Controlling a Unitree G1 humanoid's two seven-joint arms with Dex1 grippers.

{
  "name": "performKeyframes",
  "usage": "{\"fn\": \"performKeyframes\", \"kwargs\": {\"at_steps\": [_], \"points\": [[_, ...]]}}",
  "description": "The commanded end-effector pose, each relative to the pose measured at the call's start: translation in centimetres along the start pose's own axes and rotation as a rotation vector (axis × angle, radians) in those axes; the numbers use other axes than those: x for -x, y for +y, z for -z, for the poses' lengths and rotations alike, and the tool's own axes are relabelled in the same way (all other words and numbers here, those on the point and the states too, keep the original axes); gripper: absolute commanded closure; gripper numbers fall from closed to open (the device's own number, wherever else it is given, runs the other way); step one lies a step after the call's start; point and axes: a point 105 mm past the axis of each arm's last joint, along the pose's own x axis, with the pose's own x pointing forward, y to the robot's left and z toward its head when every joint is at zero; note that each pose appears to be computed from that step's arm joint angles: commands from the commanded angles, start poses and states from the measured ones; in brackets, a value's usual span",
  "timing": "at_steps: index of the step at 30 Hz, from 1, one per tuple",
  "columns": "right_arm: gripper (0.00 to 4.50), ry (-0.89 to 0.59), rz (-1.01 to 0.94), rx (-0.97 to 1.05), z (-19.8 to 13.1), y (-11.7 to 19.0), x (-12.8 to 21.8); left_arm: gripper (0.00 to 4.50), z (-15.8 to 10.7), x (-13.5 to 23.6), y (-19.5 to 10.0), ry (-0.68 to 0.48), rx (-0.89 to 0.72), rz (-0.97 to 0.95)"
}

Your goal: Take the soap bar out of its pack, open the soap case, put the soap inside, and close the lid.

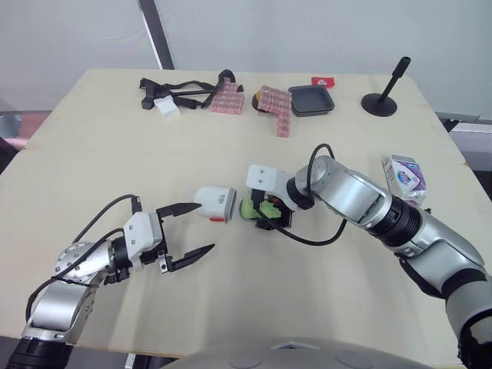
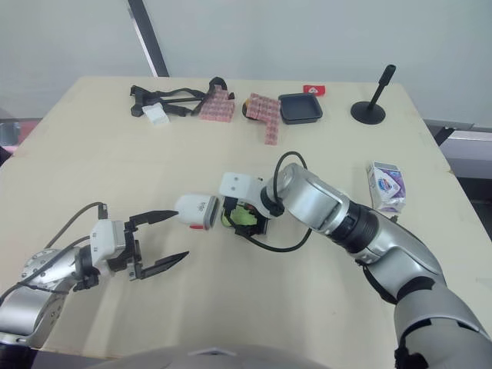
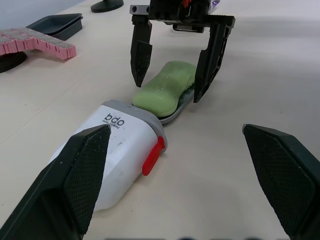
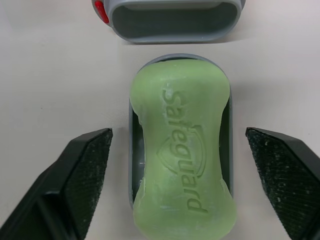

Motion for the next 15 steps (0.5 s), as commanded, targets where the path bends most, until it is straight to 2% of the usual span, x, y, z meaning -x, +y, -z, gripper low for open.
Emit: {"fn": "performKeyframes", "kwargs": {"at_steps": [1,4,8,15], "points": [[0.02,-0.069,0.020,0.012,-1.2,-0.2,0.9,0.00,-0.7,-0.2,0.1,-0.016,-0.033,0.003],[0.02,-0.135,0.023,0.004,-1.5,-0.1,1.3,0.00,-0.7,-0.3,0.1,-0.016,-0.037,0.003],[0.02,-0.327,0.055,-0.071,-1.2,0.2,2.6,0.00,-0.8,-0.7,0.4,-0.028,-0.037,-0.014],[0.02,-0.663,0.132,-0.087,2.2,0.8,7.0,0.00,-0.8,-0.6,0.7,-0.018,-0.046,-0.015]]}}
